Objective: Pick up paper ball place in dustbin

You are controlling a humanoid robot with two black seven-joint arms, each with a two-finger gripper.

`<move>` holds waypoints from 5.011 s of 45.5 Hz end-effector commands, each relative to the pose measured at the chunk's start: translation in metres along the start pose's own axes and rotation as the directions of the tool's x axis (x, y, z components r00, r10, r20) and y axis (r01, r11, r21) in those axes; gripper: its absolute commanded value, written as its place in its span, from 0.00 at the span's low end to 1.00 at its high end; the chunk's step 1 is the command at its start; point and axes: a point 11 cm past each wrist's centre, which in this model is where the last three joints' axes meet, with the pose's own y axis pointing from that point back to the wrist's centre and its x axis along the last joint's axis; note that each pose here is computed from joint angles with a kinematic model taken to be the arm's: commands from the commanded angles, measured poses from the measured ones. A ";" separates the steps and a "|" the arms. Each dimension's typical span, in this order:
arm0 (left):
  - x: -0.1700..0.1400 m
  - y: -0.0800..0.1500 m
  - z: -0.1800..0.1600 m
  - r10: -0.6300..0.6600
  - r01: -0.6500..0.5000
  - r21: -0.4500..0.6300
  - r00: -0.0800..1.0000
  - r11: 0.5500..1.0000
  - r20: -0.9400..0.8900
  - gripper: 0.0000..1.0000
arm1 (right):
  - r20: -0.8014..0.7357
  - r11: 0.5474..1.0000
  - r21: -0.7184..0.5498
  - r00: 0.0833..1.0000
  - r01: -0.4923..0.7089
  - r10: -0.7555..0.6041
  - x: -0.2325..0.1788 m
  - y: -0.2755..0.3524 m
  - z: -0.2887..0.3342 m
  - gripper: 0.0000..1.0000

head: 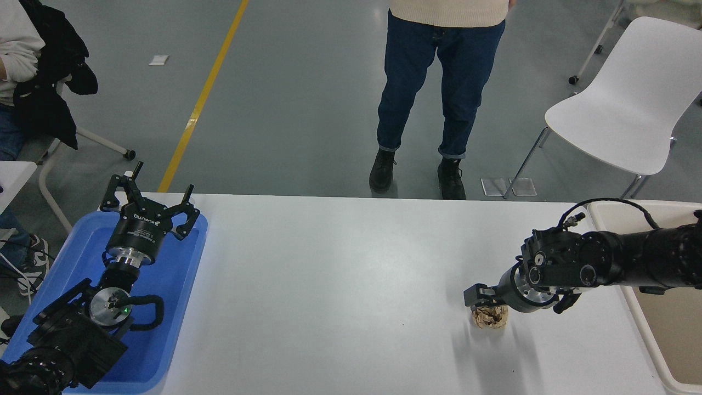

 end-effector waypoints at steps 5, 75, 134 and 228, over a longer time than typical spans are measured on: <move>0.000 0.000 0.000 -0.001 0.001 0.000 1.000 1.000 0.000 1.00 | 0.047 0.999 -0.030 0.999 -0.025 0.026 -0.007 -0.020 0.015 1.00; 0.000 0.000 0.000 0.000 0.000 0.001 1.000 1.000 0.000 1.00 | 0.083 0.967 -0.043 0.965 0.251 -0.247 -0.018 0.052 0.051 0.00; -0.001 -0.001 0.000 -0.003 0.003 0.001 1.000 1.000 -0.001 1.00 | -0.067 0.999 0.044 0.998 -0.020 0.023 0.082 0.314 -0.001 0.00; 0.001 0.001 0.001 0.004 -0.004 -0.002 1.000 1.000 0.000 1.00 | 0.580 0.910 -0.414 0.777 0.021 0.245 0.008 0.150 0.342 0.00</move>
